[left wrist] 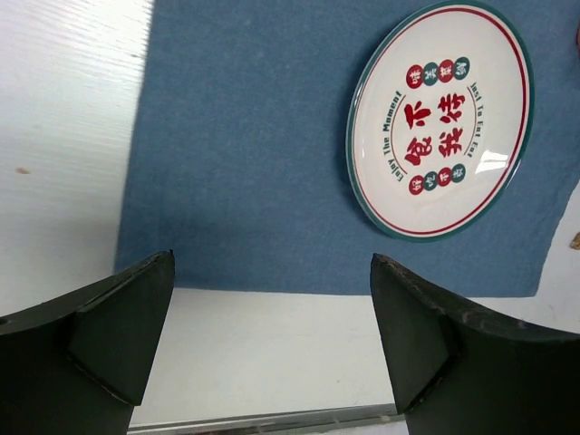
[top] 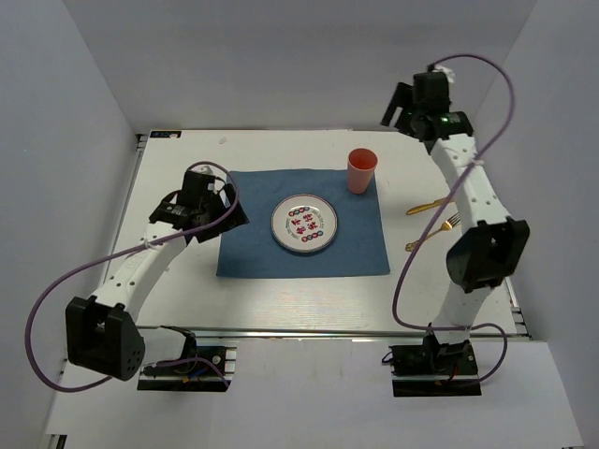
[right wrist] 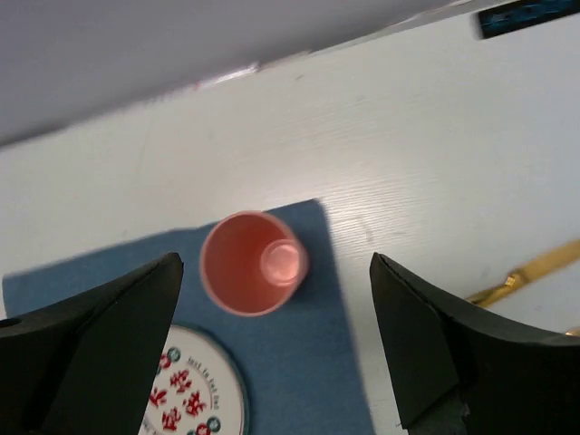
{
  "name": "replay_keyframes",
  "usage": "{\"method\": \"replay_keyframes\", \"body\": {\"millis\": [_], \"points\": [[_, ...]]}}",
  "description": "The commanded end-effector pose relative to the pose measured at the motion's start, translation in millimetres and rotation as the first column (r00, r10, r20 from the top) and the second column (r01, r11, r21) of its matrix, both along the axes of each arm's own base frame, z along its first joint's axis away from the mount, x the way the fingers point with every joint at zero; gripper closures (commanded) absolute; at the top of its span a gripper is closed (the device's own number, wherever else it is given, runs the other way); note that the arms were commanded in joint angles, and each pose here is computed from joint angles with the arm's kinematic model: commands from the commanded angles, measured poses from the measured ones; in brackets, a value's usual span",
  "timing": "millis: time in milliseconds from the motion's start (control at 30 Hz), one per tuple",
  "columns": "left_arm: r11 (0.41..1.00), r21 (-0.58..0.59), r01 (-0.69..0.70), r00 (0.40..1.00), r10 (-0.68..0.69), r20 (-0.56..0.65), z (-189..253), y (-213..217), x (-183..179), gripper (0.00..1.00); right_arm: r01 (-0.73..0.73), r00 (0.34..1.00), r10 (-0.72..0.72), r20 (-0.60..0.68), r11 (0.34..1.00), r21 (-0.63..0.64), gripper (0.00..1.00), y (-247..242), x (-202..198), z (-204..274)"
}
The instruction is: Set the dinner table for one person
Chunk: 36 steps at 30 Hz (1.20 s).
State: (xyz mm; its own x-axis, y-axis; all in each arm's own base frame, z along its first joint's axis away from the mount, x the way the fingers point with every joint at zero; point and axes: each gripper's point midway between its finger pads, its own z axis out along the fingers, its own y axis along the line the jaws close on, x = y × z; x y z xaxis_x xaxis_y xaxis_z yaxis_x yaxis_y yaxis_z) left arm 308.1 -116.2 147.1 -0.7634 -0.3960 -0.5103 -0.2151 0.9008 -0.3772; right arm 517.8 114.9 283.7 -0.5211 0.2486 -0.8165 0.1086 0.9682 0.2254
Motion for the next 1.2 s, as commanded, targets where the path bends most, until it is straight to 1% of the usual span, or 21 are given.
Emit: {"method": "replay_keyframes", "body": {"millis": [0, 33, 67, 100, 133, 200, 233, 300, 367, 400, 467, 500, 567, 600, 700, 833, 967, 1000, 1100, 1133, 1167], "points": [[0.997, 0.074, 0.027, 0.994, -0.034, 0.101, 41, 14, -6, 0.02, 0.242, 0.966, -0.241, -0.087, 0.970, -0.004, 0.11, -57, -18, -41], [0.995, 0.094, 0.037, 0.992, -0.047, 0.114, 47, 16, -5, 0.02, 0.322, 0.941, -0.322, -0.107, 0.947, -0.010, 0.11, -85, -21, -50], [0.990, 0.130, 0.053, 0.993, -0.066, 0.097, 46, 21, -11, 0.02, 0.380, 0.919, -0.375, -0.126, 0.925, 0.022, 0.11, -90, -26, -56], [0.988, 0.148, 0.049, 0.993, -0.064, 0.097, 48, 25, -13, 0.02, 0.437, 0.885, -0.429, -0.181, 0.899, 0.004, 0.11, -101, -38, -78], [0.982, 0.187, 0.031, 0.994, -0.050, 0.095, 44, 33, -14, 0.02, 0.520, 0.839, -0.512, -0.184, 0.854, -0.009, 0.11, -120, -43, -85], [0.978, 0.206, 0.014, 0.994, -0.036, 0.102, 38, 41, -16, 0.02, 0.594, 0.789, -0.578, -0.211, 0.804, 0.017, 0.11, -128, -49, -100], [0.976, 0.216, 0.010, 0.995, -0.032, 0.096, 29, 44, -21, 0.02, 0.616, 0.768, -0.598, -0.232, 0.788, 0.009, 0.11, -133, -53, -114], [0.978, 0.209, 0.017, 0.993, -0.041, 0.110, 28, 44, -19, 0.02, 0.630, 0.755, -0.601, -0.263, 0.776, 0.037, 0.12, -132, -52, -129], [0.977, 0.211, 0.027, 0.994, -0.050, 0.102, 28, 43, -18, 0.02, 0.633, 0.745, -0.596, -0.298, 0.773, 0.037, 0.12, -129, -50, -144], [0.976, 0.215, 0.032, 0.993, -0.054, 0.102, 29, 43, -18, 0.02, 0.651, 0.724, -0.608, -0.327, 0.758, 0.032, 0.12, -128, -49, -156], [0.973, 0.228, 0.032, 0.994, -0.054, 0.093, 26, 45, -19, 0.02, 0.658, 0.710, -0.606, -0.358, 0.752, 0.030, 0.14, -128, -48, -169], [0.973, 0.227, 0.031, 0.994, -0.053, 0.091, 24, 45, -20, 0.02, 0.687, 0.675, -0.625, -0.392, 0.726, 0.026, 0.15, -132, -48, -184], [0.972, 0.234, 0.018, 0.994, -0.043, 0.102, 25, 48, -22, 0.02, 0.708, 0.636, -0.641, -0.430, 0.706, -0.004, 0.17, -133, -54, -194], [0.972, 0.237, 0.011, 0.993, -0.037, 0.108, 27, 50, -23, 0.02, 0.744, 0.585, -0.670, -0.458, 0.668, -0.025, 0.17, -137, -60, -204], [0.971, 0.241, 0.000, 0.992, -0.029, 0.119, 29, 52, -22, 0.02, 0.782, 0.527, -0.702, -0.479, 0.621, -0.050, 0.19, -141, -71, -217], [0.972, 0.236, 0.008, 0.993, -0.035, 0.110, 27, 50, -23, 0.02, 0.771, 0.533, -0.670, -0.516, 0.636, -0.029, 0.21, -136, -73, -245], [0.972, 0.233, 0.012, 0.993, -0.039, 0.112, 28, 49, -23, 0.02, 0.743, 0.553, -0.626, -0.551, 0.669, -0.015, 0.22, -128, -71, -263], [0.972, 0.234, 0.012, 0.993, -0.040, 0.114, 28, 49, -23, 0.02, 0.753, 0.543, -0.628, -0.557, 0.658, -0.008, 0.22, -139, -70, -266], [0.972, 0.235, 0.009, 0.993, -0.037, 0.114, 28, 50, -23, 0.02, 0.764, 0.513, -0.612, -0.602, 0.645, -0.004, 0.24, -139, -74, -280], [0.971, 0.238, 0.008, 0.993, -0.035, 0.112, 27, 50, -23, 0.02, 0.767, 0.497, -0.608, -0.619, 0.642, -0.015, 0.27, -138, -78, -285], [0.971, 0.238, 0.004, 0.993, -0.032, 0.115, 29, 51, -23, 0.02, 0.772, 0.485, -0.611, -0.625, 0.635, -0.022, 0.28, -140, -82, -287]]}}
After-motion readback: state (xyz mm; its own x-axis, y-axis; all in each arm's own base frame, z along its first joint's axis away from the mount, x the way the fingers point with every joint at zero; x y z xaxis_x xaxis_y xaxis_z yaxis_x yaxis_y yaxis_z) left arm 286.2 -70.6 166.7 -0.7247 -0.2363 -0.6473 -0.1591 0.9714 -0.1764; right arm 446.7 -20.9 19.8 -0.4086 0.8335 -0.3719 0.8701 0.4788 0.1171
